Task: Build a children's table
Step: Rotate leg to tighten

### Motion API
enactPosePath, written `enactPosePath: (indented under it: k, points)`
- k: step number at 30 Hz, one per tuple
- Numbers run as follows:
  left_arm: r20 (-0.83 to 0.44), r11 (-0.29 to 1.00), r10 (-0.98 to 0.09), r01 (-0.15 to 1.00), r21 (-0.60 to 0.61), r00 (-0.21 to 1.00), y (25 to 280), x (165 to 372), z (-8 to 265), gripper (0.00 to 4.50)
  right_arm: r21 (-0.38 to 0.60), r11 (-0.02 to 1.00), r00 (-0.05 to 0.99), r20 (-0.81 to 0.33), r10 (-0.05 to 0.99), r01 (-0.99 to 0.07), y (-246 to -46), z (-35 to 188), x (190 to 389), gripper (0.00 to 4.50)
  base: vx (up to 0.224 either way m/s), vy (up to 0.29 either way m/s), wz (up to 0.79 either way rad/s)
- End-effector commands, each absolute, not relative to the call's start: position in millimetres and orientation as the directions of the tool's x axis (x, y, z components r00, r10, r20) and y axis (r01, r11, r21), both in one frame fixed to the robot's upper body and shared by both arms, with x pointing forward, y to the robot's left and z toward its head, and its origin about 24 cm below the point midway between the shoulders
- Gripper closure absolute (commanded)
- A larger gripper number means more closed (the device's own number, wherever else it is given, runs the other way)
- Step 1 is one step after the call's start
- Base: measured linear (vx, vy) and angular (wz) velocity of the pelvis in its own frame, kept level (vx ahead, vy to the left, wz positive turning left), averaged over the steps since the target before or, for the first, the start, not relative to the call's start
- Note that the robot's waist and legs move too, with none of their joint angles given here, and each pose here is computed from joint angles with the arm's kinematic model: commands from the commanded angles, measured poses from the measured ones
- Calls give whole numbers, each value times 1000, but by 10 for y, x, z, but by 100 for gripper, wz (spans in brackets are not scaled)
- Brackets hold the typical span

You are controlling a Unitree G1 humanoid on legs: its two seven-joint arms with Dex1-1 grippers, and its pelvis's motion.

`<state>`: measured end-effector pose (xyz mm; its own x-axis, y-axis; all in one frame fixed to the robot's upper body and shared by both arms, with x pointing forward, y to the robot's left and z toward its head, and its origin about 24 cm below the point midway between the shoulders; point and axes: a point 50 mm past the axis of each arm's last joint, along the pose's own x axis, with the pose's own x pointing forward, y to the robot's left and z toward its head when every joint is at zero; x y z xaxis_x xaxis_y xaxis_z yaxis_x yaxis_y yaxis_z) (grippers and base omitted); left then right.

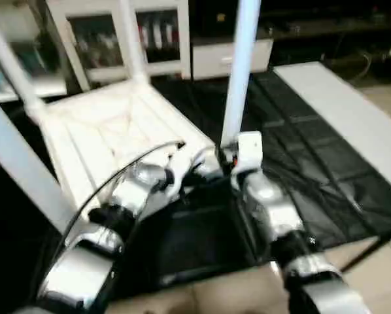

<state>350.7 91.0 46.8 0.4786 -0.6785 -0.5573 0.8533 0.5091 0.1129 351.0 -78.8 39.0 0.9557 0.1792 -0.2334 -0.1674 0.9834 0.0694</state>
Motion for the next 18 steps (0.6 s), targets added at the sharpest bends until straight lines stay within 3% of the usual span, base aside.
enactPosePath:
  k: [1,5,6,10,13,18]
  points:
    - [-573,441,-704,891,111,420,867,3472,437,450,54,996,949,-304,87,-74,-908,200,3472,241,0,0,0]
    - [-574,444,-700,888,117,426,899,3482,436,450,69,981,959,-209,192,-182,-787,326,3488,241,0,0,0]
    - [-574,445,-698,887,119,427,908,3484,434,450,55,981,962,-192,193,-185,-790,346,3492,185,0,0,0]
    - [-590,426,-697,897,117,408,1014,3428,385,450,57,959,951,-121,283,-278,-864,457,3444,152,0,0,0]
    - [-604,396,-700,911,115,381,1080,3386,356,450,-6,913,906,-130,403,-408,-877,451,3374,128,0,0,0]
    - [-613,317,-732,945,79,297,1154,3292,339,450,-22,808,800,-163,578,-589,-964,429,3197,97,0,0,0]
